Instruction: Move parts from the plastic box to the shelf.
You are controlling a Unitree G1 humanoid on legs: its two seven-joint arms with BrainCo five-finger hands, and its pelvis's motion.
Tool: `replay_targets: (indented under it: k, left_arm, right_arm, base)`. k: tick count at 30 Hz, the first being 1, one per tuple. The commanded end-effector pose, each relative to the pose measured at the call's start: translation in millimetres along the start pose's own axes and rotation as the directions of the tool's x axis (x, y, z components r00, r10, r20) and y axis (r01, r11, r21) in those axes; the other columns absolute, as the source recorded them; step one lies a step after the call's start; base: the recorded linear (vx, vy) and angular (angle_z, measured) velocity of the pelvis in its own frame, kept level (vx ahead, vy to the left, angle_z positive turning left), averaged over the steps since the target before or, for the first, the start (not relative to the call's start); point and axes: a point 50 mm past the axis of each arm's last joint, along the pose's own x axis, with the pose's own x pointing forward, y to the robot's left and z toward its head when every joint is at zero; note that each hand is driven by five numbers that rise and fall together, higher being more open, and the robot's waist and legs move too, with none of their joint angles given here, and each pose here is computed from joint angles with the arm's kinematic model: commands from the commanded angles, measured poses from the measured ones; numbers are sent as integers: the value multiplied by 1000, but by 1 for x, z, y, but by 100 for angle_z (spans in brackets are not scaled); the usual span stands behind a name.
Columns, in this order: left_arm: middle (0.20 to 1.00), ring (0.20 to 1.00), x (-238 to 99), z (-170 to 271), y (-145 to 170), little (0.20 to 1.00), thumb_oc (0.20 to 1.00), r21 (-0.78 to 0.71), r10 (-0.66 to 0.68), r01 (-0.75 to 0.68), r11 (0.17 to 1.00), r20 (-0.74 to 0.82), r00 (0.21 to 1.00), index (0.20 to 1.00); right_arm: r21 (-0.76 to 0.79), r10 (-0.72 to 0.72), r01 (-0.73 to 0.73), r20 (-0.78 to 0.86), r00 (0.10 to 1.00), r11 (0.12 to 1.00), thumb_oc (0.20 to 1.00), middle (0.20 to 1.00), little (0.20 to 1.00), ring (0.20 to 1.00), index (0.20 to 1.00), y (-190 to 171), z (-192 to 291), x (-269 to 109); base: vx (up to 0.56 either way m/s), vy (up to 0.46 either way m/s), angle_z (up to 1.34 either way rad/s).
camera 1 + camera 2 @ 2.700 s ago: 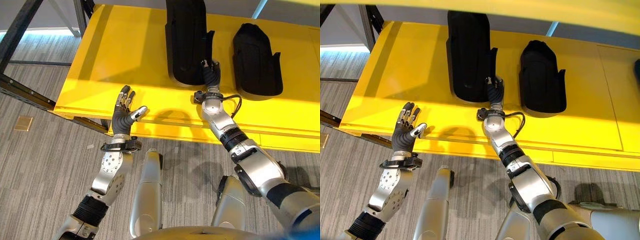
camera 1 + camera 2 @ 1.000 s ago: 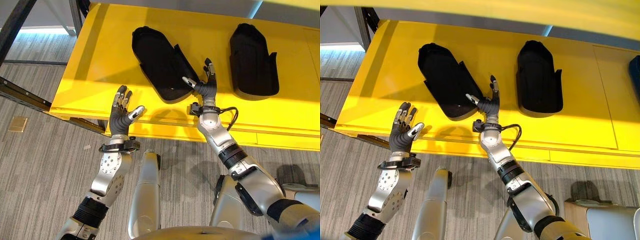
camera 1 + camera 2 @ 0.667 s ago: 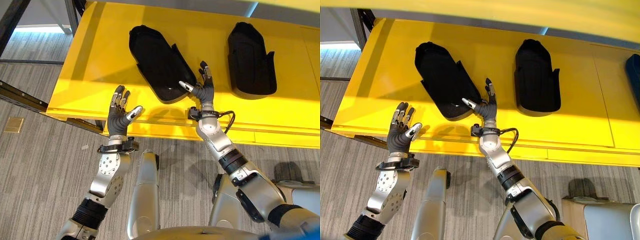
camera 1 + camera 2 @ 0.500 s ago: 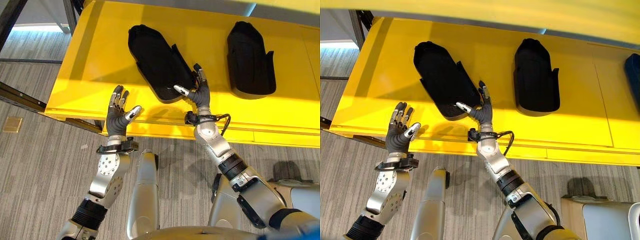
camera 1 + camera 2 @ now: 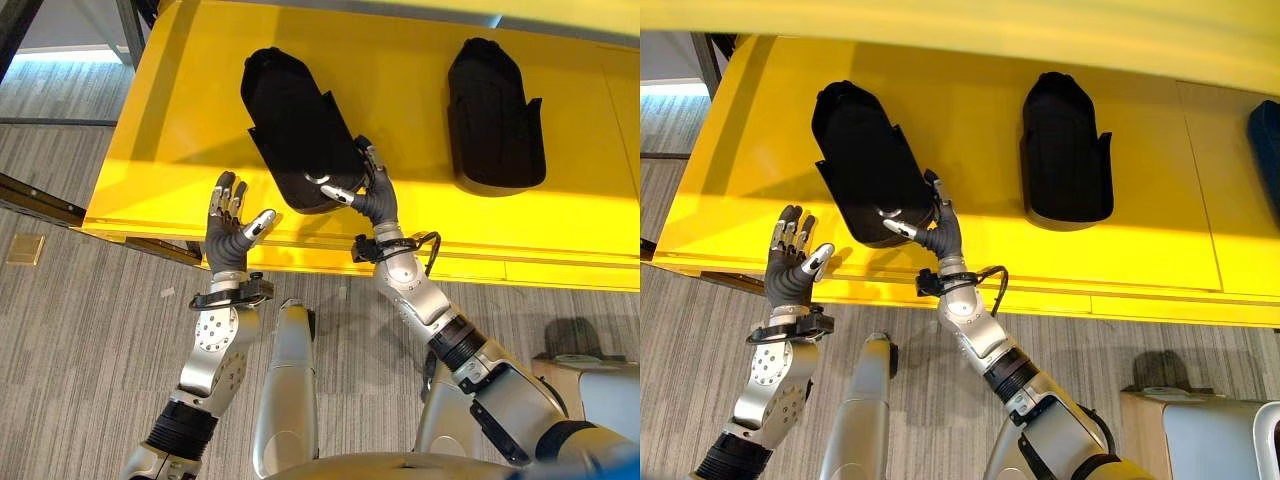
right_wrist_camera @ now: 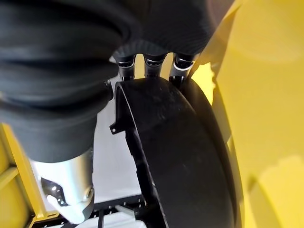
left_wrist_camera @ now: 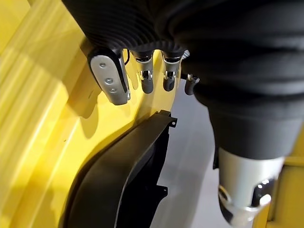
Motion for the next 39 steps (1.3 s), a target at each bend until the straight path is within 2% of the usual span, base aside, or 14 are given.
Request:
replay_targets:
  k: [1,13,20,22,33,39]
  left_arm:
    - [1000,1000,21,11,8,1000,1000,18,91,-92,996,64,994,1000]
    - [1000,1000,20,45,29,1000,1000,21,189,-199,980,232,954,1000]
    - [1000,1000,21,71,47,1000,1000,50,274,-315,948,376,885,1000]
    - [1000,1000,38,84,29,1000,1000,73,202,-258,963,436,877,1000]
    - [1000,1000,68,105,-16,1000,1000,30,104,-140,990,528,843,1000]
    - [1000,1000,77,101,-22,1000,1000,41,102,-143,989,513,853,1000]
  right_arm:
    - [54,19,-11,-146,989,999,1000,1000,1000,1000,1000,12,-25,-11]
    - [65,96,-88,-137,986,994,1000,1000,1000,1000,1000,29,-20,-7]
    - [65,127,-119,-127,984,991,1000,1000,1000,1000,1000,34,-17,-4]
    - [88,143,-132,-140,980,987,1000,1000,1000,1000,1000,35,-20,-8]
    - [141,166,-151,-99,981,978,1000,1000,1000,1000,1000,29,-13,-18]
    - [146,146,-135,-71,987,980,1000,1000,1000,1000,1000,16,-9,-23]
  base:
    - [0,0,0]
    - [0,-2,1]
    - [1,-5,1]
    - [15,6,0]
    - [3,6,-2]
    - [2,2,-1]
